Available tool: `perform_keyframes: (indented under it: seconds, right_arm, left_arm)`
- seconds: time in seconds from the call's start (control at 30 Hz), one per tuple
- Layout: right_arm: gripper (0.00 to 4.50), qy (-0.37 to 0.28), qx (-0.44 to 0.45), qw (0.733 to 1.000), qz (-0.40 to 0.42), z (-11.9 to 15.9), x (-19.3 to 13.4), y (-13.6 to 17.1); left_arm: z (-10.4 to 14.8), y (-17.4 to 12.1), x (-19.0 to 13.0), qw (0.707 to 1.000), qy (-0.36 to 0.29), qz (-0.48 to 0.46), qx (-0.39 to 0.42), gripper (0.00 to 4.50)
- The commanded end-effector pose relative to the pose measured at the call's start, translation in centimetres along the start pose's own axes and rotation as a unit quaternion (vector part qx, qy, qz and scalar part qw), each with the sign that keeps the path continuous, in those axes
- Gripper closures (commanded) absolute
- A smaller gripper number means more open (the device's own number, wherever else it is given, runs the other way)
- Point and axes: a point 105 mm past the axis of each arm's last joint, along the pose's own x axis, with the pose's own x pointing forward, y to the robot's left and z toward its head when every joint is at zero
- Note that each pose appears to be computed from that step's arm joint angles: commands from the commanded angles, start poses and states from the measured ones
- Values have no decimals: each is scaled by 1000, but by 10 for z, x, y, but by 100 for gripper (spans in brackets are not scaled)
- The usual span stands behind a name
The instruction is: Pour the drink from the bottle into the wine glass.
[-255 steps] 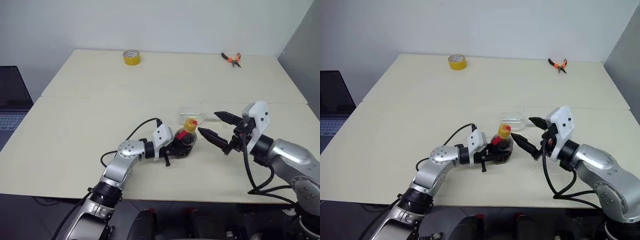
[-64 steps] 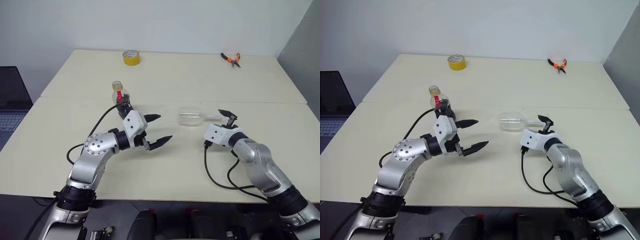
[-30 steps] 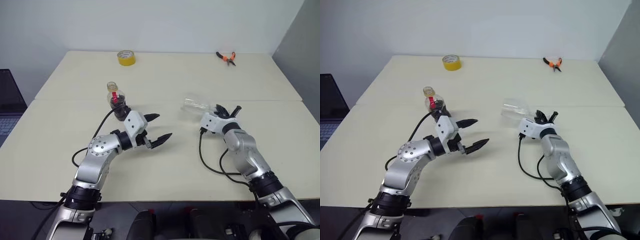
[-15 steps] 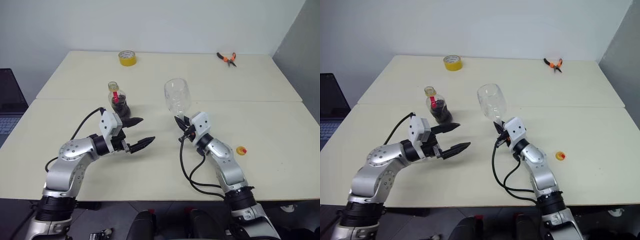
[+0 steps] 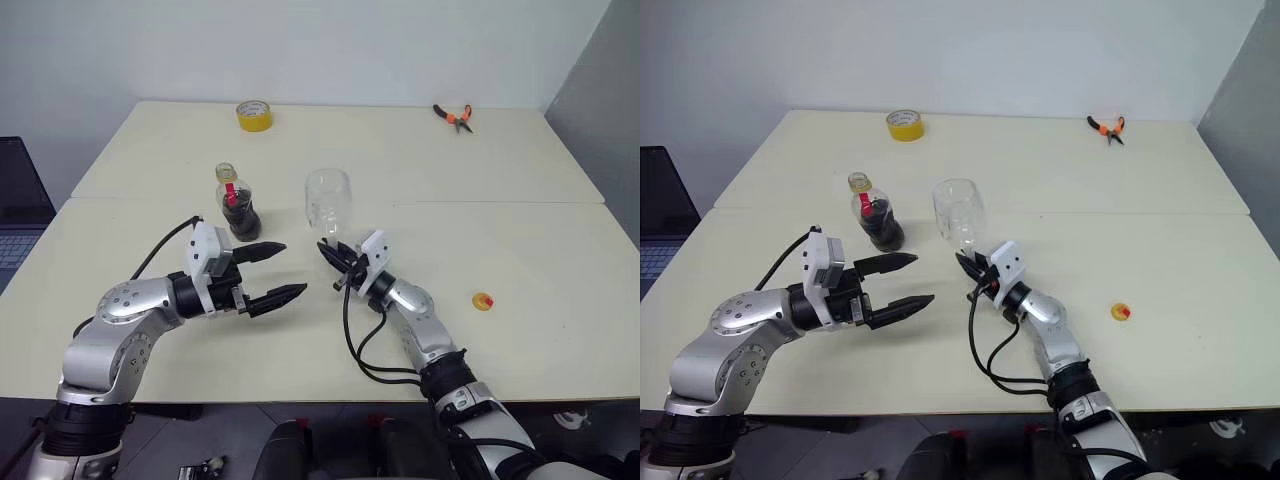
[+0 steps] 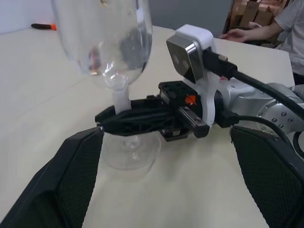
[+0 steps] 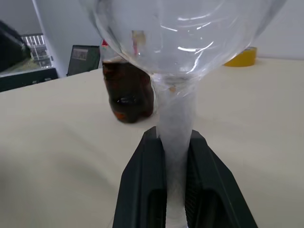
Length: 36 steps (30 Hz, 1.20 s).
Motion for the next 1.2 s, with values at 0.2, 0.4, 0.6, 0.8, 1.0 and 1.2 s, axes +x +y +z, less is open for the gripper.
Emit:
perform_keyframes:
  seconds: [0.2, 0.4, 0.6, 0.8, 1.0, 1.2]
  right_arm:
    - [435, -6, -28, 1000, 10, 2, -11, -1]
    - [303, 9, -35, 999, 22, -4, -20, -1]
    - [96, 10, -32, 999, 24, -4, -21, 0]
    - [2, 19, -37, 999, 31, -6, -22, -1]
    - [2, 30, -47, 998, 29, -8, -21, -3]
    - [2, 36, -48, 998, 26, -11, -23, -5]
  left_arm:
    - [13, 0, -3, 999, -10, -9, 32, 0]
    - [14, 1, 0, 999, -12, -14, 33, 0]
    - [16, 1, -7, 999, -9, -14, 36, 0]
    - [21, 2, -16, 999, 2, -6, 53, 0]
    - [28, 3, -17, 998, 4, -3, 69, 0]
    - [30, 4, -15, 997, 1, -3, 73, 0]
